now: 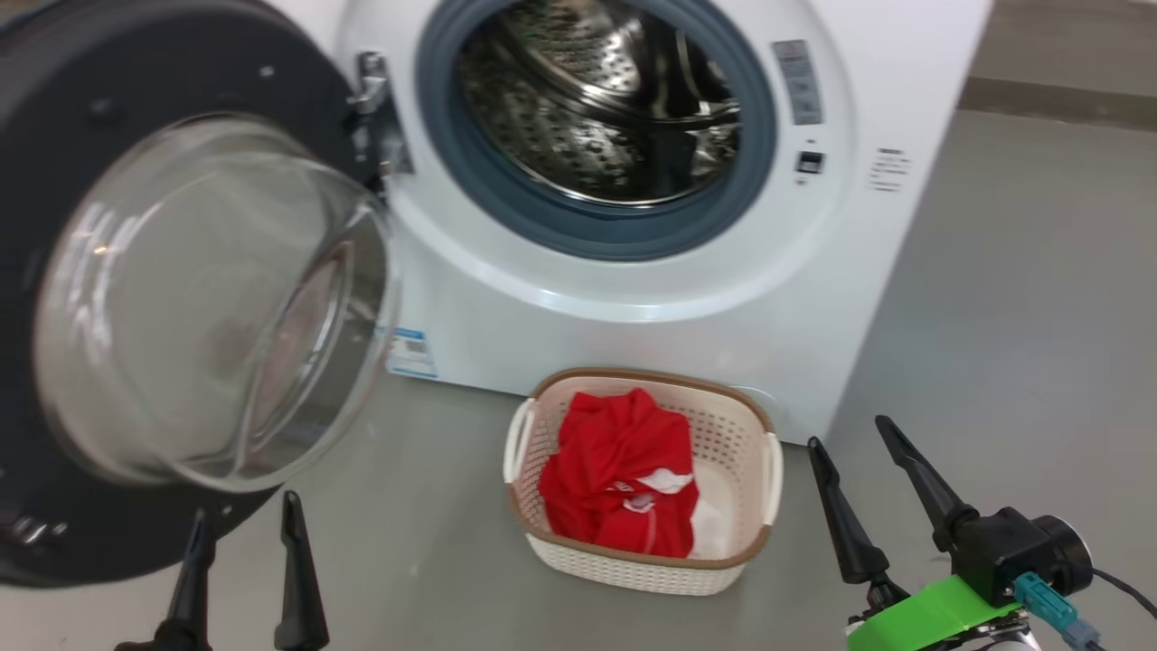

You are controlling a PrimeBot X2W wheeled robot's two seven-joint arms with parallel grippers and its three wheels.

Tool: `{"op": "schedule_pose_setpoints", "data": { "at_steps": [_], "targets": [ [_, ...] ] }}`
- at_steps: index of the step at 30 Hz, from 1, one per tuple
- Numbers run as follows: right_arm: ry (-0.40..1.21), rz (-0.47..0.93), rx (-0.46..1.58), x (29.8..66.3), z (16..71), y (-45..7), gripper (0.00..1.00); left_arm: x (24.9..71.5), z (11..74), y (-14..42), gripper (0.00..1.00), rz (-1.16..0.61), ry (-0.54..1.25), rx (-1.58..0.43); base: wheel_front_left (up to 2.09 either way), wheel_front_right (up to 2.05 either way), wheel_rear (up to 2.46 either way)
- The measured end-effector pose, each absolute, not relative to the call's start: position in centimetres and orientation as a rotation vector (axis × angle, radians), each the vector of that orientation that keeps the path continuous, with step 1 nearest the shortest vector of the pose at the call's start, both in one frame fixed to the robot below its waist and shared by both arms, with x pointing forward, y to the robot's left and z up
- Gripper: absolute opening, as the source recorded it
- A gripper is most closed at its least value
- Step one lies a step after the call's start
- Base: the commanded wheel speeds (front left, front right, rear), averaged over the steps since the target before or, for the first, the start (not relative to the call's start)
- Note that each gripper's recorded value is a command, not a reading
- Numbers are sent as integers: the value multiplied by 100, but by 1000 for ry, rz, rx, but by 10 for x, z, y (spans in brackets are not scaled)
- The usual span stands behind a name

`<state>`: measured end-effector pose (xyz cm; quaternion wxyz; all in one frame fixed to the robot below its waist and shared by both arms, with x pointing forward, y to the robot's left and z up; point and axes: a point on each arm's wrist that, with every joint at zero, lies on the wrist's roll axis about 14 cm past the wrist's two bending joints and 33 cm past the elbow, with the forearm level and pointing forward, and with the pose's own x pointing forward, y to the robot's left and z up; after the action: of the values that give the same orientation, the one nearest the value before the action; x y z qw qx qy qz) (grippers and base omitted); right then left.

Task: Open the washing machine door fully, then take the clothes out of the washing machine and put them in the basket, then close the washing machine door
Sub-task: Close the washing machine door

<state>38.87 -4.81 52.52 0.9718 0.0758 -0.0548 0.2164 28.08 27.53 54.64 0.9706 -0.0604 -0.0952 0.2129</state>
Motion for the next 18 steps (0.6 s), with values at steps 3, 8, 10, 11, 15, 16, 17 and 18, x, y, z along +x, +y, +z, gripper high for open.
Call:
{"op": "schedule_pose_setpoints", "data": {
  "at_steps": [3, 8, 10, 11, 15, 16, 17, 18],
  "targets": [
    [-110, 491, 164, 389, 527, -29, 100, 268, 551, 288, 100, 482, -207, -107, 0, 0, 0],
    [-104, 578, 179, 387, 528, 1, 100, 247, 554, 307, 100, 563, -217, -89, 0, 0, 0],
    [-111, 610, 184, 386, 532, 12, 100, 239, 554, 313, 100, 593, -217, -87, 0, 0, 0],
    [-114, 624, 185, 386, 533, 17, 100, 236, 553, 315, 100, 604, -214, -88, 0, 0, 0],
    [-117, 668, 184, 382, 536, 32, 100, 221, 554, 325, 100, 650, -219, -84, 0, 0, 0],
    [-118, 675, 185, 381, 537, 34, 100, 218, 553, 327, 100, 660, -213, -84, 0, 0, 0],
    [-119, 680, 184, 381, 537, 35, 100, 215, 552, 328, 100, 667, -209, -83, 0, 0, 0],
    [-122, 684, 185, 380, 539, 37, 100, 212, 551, 330, 100, 673, -208, -81, 0, 0, 0]
  ]
}}
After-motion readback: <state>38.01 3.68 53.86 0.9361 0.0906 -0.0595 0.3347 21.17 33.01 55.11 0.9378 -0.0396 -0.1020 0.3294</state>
